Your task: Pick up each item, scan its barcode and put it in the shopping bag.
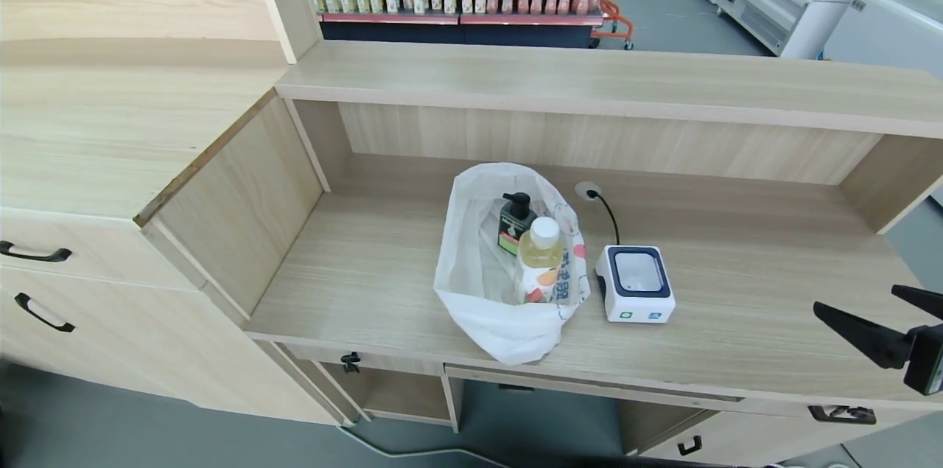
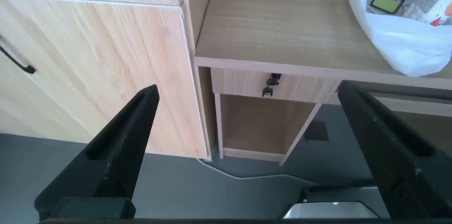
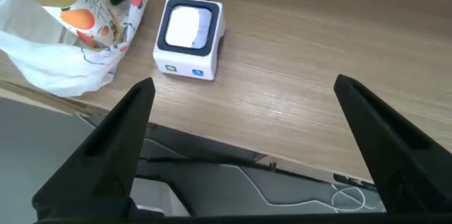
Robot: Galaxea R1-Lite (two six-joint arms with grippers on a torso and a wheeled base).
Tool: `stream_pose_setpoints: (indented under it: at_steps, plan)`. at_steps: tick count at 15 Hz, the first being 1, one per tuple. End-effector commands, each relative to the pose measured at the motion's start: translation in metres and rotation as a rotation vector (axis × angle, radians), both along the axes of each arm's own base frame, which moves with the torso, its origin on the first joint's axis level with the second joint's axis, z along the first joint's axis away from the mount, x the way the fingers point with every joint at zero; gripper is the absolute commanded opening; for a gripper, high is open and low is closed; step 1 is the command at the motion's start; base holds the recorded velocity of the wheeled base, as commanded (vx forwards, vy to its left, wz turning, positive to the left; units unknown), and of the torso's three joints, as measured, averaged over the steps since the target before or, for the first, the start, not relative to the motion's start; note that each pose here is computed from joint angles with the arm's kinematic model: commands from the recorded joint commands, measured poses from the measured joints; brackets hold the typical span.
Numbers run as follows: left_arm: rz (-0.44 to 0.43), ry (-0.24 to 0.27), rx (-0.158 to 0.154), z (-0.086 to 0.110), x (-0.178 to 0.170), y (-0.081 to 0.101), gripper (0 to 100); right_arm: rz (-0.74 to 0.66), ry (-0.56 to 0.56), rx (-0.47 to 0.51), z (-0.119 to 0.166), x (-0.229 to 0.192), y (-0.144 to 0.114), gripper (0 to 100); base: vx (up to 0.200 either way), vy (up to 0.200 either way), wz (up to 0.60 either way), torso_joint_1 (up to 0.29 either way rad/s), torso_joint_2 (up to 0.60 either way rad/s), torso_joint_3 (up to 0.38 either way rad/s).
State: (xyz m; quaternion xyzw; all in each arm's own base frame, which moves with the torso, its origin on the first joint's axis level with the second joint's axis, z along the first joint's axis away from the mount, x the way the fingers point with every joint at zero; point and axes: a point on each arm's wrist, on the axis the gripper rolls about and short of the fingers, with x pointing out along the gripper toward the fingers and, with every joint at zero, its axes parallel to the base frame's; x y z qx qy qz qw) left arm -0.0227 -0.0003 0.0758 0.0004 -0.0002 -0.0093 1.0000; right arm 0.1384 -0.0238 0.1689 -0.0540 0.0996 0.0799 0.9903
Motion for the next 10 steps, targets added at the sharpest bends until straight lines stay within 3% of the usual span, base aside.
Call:
stream_pose_setpoints:
  at_steps: [1, 10]
  plan:
    - [0.000, -0.001, 0.001, 0.0001, 0.0000, 0.0000, 100, -0.022, 0.015, 0.007, -0.0048, -0.0032, -0.0025, 100, 0.000, -0.200, 0.00, 0.007, 0.00, 0.007]
    - [-0.001, -0.001, 0.004, 0.0001, 0.0000, 0.0000, 100, -0.046, 0.006, 0.008, -0.0052, -0.0075, -0.0046, 100, 0.000, -0.200, 0.00, 0.004, 0.00, 0.001]
